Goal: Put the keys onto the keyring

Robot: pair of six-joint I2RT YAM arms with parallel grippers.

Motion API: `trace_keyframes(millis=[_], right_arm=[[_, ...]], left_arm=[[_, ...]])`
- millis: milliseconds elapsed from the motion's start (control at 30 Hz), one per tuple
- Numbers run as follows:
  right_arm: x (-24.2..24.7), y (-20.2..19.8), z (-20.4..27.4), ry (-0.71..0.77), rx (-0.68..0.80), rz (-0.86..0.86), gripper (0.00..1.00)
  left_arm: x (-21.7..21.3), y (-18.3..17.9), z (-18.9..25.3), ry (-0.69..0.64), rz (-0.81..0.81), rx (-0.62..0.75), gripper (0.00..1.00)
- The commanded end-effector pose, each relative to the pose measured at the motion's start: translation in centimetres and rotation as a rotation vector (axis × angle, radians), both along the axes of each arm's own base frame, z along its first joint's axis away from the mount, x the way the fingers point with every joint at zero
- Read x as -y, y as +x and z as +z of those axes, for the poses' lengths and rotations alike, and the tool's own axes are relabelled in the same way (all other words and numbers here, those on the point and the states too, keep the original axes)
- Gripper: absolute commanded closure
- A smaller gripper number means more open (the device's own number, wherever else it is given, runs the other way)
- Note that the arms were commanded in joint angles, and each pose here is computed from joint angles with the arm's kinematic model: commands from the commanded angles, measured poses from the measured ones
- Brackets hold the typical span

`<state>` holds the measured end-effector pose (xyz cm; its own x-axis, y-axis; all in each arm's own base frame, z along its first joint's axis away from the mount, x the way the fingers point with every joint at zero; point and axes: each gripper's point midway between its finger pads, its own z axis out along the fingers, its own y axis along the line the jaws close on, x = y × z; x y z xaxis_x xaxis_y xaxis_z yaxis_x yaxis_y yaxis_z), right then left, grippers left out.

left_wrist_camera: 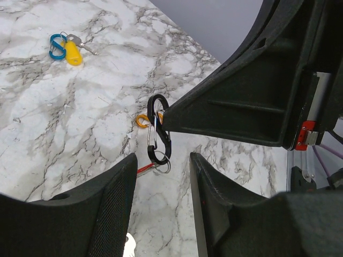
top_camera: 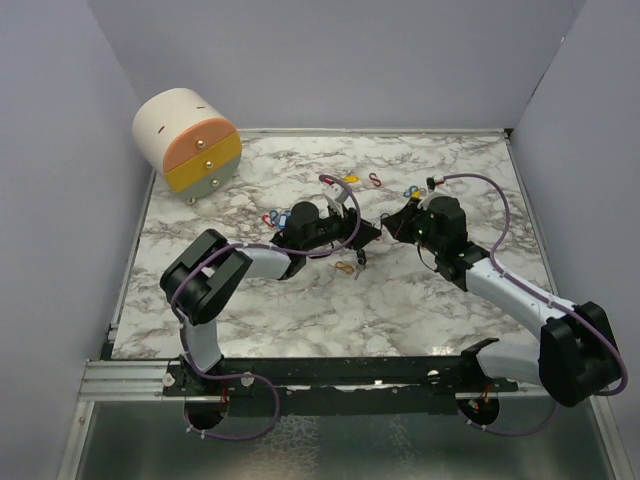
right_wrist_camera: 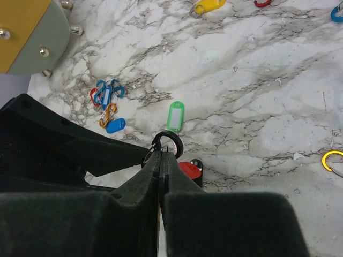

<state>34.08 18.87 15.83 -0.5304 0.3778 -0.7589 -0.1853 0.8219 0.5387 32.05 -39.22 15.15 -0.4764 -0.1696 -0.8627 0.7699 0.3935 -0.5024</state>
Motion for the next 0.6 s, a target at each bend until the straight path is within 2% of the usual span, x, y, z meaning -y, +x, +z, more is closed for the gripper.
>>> trace_keyframes(millis=[0, 300, 567], right_arm=[[-0.35, -0.05, 1.36, 0.020, 0.055, 0.032, 1.00], [-0.69, -0.20, 1.75, 0.024, 0.073, 0.059, 1.00], [-0.92, -0.22, 1.84, 0.025, 0.080, 0.074, 1.00]], left_arm=[[0.40, -0.82, 1.00, -0.074, -0.060, 0.000, 0.54], [0.57, -0.83, 1.56, -0.137, -0.087, 0.000, 0.59], [0.39, -0.58, 1.62, -0.157, -0.081, 0.005, 0.78]])
